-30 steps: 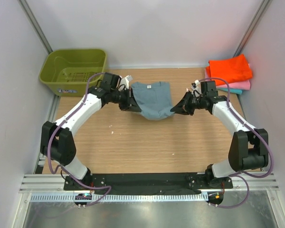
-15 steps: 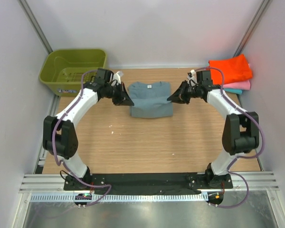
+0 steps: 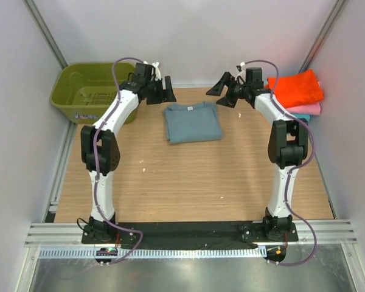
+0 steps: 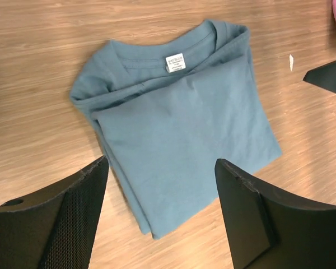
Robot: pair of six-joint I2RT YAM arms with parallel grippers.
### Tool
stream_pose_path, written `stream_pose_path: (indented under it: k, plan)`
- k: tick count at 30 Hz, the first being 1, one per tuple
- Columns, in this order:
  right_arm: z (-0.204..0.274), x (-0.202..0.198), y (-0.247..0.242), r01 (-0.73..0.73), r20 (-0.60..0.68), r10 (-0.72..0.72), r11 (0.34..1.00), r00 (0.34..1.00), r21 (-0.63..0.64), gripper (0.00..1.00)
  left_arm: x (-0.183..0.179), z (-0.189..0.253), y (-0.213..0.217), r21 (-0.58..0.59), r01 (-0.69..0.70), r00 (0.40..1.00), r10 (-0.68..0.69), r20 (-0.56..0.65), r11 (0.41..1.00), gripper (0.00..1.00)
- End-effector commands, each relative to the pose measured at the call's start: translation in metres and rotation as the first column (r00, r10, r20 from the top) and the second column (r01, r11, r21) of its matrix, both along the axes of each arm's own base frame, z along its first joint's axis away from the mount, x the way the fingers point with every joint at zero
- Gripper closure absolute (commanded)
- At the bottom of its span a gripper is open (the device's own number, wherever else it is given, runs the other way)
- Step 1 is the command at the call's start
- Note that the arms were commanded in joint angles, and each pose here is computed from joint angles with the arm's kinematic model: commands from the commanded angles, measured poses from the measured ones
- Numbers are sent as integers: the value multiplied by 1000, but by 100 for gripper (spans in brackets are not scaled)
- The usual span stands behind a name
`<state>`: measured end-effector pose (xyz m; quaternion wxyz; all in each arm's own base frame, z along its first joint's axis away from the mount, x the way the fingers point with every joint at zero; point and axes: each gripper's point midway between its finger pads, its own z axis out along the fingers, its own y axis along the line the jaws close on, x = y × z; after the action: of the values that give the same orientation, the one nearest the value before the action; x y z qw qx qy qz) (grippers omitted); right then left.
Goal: Fold and stack the t-shirts
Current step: Fold the tshirt, then neatly place the folded tshirt to the corner
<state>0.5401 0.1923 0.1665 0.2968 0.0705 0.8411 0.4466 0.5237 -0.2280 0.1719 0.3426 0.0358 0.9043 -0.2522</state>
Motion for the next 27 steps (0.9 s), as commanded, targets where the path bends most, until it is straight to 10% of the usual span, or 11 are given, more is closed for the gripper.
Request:
stream_pose_path:
  k: [1, 12, 27]
  plan:
    - [62, -21, -12, -19, 145, 22, 1000, 989, -20, 8, -17, 74, 14, 55, -13, 986, 3, 165, 998, 23]
    - [-14, -67, -35, -118, 18, 121, 983, 992, -141, 9, -83, 42, -14, -88, 239, 970, -241, -19, 967, 29]
    - [-85, -3, -45, -129, -11, 129, 980, 992, -153, 9, -84, -49, -50, -348, 246, 901, -346, -263, 905, 32]
